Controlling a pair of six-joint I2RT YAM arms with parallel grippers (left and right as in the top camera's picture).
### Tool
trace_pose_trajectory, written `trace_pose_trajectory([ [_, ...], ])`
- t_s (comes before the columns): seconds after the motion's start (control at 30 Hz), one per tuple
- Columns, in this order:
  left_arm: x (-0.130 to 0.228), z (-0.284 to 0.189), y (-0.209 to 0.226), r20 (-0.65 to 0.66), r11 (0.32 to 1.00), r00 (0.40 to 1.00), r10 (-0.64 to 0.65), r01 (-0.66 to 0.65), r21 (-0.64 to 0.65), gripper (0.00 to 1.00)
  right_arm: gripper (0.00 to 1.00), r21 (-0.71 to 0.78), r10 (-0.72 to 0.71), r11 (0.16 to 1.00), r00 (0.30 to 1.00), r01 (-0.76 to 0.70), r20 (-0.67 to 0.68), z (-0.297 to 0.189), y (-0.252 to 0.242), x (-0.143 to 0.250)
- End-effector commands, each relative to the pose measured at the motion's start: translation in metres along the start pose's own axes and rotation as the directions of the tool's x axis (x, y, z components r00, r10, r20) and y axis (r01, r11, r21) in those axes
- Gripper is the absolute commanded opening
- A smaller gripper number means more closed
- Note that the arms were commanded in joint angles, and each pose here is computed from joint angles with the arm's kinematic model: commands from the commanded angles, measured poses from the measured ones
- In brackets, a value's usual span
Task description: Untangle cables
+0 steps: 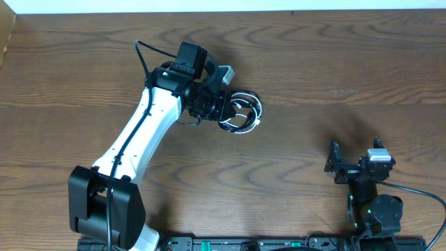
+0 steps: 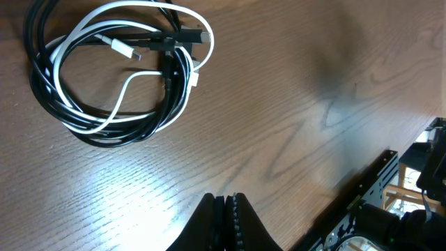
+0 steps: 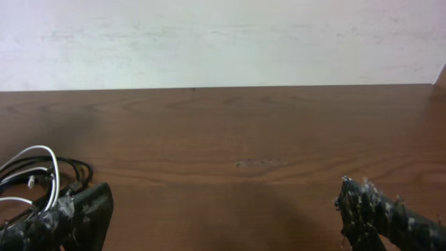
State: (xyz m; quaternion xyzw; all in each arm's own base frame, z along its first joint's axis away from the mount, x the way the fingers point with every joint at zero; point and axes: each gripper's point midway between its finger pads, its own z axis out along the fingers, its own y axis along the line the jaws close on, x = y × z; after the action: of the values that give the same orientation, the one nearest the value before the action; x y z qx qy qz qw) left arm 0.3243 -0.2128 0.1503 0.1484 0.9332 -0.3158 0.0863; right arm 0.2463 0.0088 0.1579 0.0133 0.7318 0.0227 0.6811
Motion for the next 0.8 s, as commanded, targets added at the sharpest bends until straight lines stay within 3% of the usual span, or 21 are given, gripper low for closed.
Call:
trace_pose_trajectory([
  [0.0,-0.0054,-0.0014,-0.0032,0.009,0.999,1.000,0.023,-0.023,0.023,0.07,0.99,-0.003,-0.002,1.000,1.000,0.002,0.000,-0.0002,0.0007,0.0004],
  [0.77,-0.0109,-0.0017,-0.0036,0.030,0.999,0.999,0.036,-0.036,0.025,0.07,0.99,-0.003,-0.002,1.000,1.000,0.002,0.000,-0.0002,0.0007,0.0004],
])
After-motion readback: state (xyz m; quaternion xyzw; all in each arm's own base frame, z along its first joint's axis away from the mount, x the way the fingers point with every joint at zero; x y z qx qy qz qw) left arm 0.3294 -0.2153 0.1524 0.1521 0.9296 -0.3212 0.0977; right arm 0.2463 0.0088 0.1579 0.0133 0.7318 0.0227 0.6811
